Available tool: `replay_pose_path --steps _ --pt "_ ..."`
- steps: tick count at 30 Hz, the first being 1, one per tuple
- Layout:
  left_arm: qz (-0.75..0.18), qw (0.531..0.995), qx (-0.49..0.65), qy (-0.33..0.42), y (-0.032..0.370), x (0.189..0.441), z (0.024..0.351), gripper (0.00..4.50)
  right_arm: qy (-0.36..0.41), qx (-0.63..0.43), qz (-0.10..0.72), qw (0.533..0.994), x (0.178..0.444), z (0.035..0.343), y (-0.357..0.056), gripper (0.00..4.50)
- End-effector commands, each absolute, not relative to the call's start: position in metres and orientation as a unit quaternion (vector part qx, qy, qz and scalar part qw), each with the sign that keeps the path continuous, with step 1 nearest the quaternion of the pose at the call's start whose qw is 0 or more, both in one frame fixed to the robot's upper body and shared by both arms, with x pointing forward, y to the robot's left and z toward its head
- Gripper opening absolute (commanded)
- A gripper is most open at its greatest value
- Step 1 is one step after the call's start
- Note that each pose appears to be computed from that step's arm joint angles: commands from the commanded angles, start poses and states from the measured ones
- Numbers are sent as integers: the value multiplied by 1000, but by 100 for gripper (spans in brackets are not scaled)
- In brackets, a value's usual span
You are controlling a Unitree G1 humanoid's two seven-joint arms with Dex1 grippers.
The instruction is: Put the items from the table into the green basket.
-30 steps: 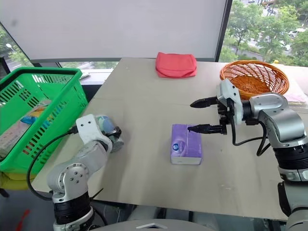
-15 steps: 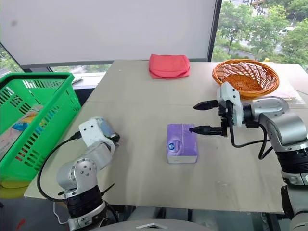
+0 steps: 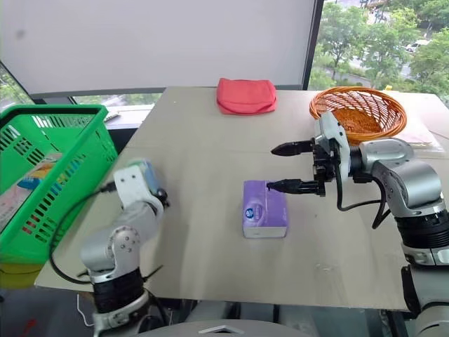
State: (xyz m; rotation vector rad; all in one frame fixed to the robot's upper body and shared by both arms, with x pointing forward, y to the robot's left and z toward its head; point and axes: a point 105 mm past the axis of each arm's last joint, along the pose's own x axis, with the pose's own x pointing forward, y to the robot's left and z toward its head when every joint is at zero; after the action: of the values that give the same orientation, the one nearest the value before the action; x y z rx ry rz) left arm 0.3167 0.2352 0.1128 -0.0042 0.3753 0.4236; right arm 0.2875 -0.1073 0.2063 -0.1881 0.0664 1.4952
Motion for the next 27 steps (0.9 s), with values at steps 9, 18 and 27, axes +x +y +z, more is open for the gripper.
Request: replay_pose_path --steps 9,18,27 --pt "355 921 162 14 352 290 258 208 -41 -54 697 714 293 236 -85 450" --pt "449 881 145 41 415 244 256 208 -86 -20 709 700 291 253 -74 450" --pt "474 874 106 35 416 234 242 441 -87 -19 705 704 292 253 -75 450"
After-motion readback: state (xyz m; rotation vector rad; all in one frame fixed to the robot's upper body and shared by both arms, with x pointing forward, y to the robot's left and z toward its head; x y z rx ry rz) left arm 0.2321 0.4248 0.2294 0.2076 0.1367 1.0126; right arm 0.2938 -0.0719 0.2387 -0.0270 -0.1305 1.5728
